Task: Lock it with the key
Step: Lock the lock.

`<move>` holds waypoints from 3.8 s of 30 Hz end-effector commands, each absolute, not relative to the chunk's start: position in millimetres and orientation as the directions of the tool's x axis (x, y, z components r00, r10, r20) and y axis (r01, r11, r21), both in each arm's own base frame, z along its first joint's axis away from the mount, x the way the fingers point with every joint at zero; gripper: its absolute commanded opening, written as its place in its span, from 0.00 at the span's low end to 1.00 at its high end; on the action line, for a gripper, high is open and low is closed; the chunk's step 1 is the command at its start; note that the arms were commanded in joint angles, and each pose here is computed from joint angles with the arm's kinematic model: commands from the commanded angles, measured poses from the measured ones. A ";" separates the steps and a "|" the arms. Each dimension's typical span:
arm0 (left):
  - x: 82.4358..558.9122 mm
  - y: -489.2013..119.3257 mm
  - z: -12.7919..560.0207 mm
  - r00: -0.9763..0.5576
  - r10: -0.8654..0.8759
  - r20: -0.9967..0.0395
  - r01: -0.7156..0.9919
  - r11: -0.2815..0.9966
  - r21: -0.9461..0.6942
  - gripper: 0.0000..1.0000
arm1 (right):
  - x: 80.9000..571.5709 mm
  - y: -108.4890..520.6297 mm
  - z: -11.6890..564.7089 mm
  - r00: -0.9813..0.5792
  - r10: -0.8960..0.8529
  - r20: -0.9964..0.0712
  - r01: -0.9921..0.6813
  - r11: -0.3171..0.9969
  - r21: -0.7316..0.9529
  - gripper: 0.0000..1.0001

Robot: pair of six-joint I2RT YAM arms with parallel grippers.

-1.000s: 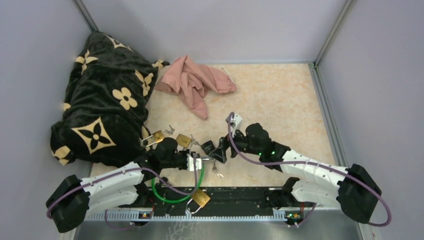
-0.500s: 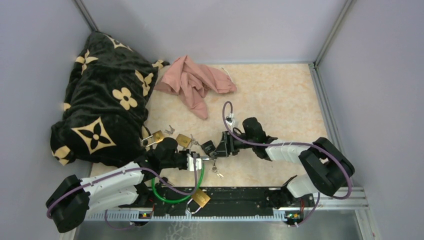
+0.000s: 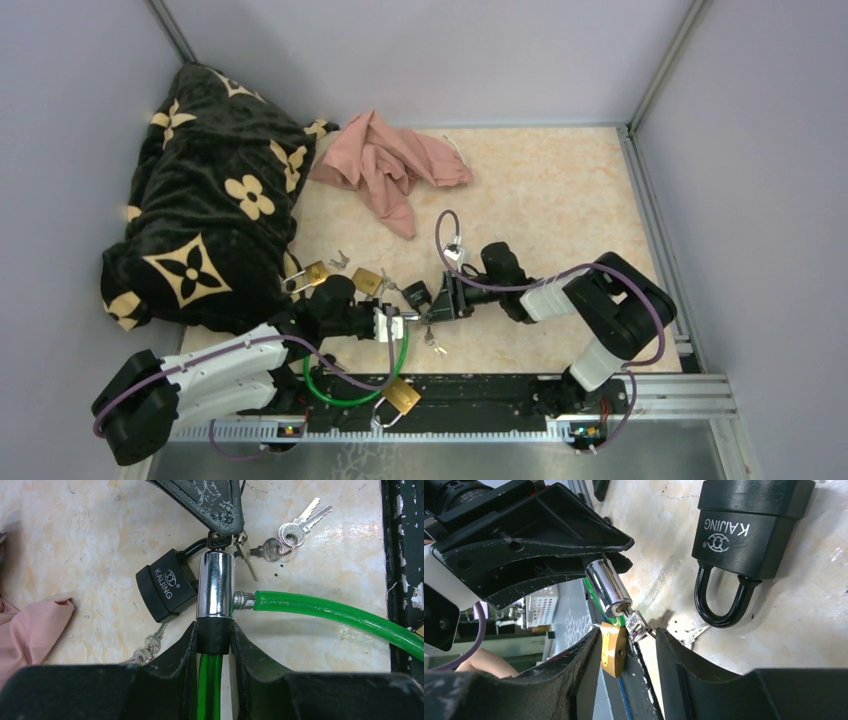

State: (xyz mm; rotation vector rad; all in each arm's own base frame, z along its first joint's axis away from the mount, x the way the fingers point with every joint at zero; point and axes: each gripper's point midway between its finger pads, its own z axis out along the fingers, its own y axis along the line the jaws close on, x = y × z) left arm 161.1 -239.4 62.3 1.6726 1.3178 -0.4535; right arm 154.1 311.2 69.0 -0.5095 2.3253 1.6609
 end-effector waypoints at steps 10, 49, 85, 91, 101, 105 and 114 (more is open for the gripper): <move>152.4 -244.1 65.0 0.372 0.532 -0.761 0.907 -0.034 0.420 0.00 | 154.2 322.7 83.9 -0.899 -0.127 -0.419 -0.435 0.149 0.888 0.34; 168.6 -254.0 114.0 0.194 0.410 -0.891 0.967 0.073 0.244 0.00 | 183.2 337.7 161.4 0.348 -0.321 -0.881 -0.887 0.192 -0.421 0.00; 191.1 -210.9 57.0 0.527 0.596 -0.606 0.793 -0.090 0.602 0.00 | 192.4 311.5 121.0 0.279 -0.411 -0.868 -0.944 0.050 -0.327 0.00; 192.4 -210.4 57.7 0.539 0.595 -0.596 0.781 -0.089 0.618 0.00 | 199.6 309.5 109.1 0.143 -0.457 -0.878 -0.977 0.079 -0.200 0.00; 191.9 -216.9 63.4 0.556 0.565 -0.610 0.777 -0.091 0.623 0.00 | 191.8 311.7 124.9 0.086 -0.411 -0.907 -0.986 0.095 -0.137 0.43; 191.1 -217.9 64.4 0.560 0.558 -0.612 0.776 -0.094 0.623 0.00 | 198.5 307.2 150.1 0.035 -0.336 -0.941 -0.980 0.175 -0.098 0.60; 191.0 -219.3 67.6 0.563 0.550 -0.616 0.774 -0.090 0.627 0.00 | 206.4 311.7 177.1 -0.326 -0.248 -0.912 -0.944 0.130 0.303 0.55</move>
